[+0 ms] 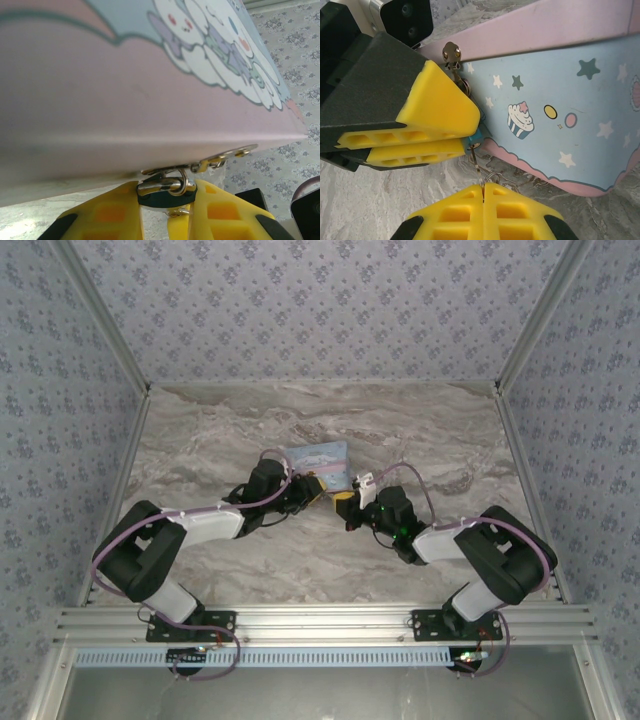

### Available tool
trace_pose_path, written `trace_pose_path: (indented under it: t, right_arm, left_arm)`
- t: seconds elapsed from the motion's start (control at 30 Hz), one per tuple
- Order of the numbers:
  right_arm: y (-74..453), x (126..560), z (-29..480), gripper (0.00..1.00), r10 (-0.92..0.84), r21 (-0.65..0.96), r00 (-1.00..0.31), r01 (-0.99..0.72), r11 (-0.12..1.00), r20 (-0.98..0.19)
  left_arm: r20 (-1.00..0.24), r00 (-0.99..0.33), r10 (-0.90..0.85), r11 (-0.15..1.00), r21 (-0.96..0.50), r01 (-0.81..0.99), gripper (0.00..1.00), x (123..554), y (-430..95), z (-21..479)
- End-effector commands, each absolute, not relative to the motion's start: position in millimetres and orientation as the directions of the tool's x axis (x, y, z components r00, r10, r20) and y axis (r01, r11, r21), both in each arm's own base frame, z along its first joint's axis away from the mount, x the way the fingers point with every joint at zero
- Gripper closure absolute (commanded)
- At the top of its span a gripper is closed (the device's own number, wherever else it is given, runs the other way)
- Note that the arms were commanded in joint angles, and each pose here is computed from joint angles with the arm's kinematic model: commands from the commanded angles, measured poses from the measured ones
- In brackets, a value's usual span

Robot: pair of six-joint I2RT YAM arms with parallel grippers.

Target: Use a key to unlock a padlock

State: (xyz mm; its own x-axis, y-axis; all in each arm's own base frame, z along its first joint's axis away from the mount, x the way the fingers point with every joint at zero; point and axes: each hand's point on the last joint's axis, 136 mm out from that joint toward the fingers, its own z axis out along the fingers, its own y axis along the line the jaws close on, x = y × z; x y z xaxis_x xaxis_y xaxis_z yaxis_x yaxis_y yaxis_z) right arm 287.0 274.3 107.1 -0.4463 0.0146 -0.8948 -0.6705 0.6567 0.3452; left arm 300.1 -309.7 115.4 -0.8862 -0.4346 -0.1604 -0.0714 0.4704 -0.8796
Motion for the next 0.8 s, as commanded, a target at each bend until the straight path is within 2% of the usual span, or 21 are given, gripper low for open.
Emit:
trace_pose_path:
  t: [0.0,0.77]
  right_arm:
    - [271.7,292.4,112.3,1.0,0.031,0.341,-0.433,-0.66,0.67,-0.901]
    - [274.3,289.7,125.0,1.0,0.061,0.349,-0.409,-0.68,0.644,-0.91]
  left_arm:
    - [-0.176,-0.886,-0.429,0.426,-0.904,-0.027,0.83,300.1,-316.9,133.5]
    - [-0.17,-0.891,-0.421,0.416,-0.909,-0.023,0.83,300.3,-319.9,134.7]
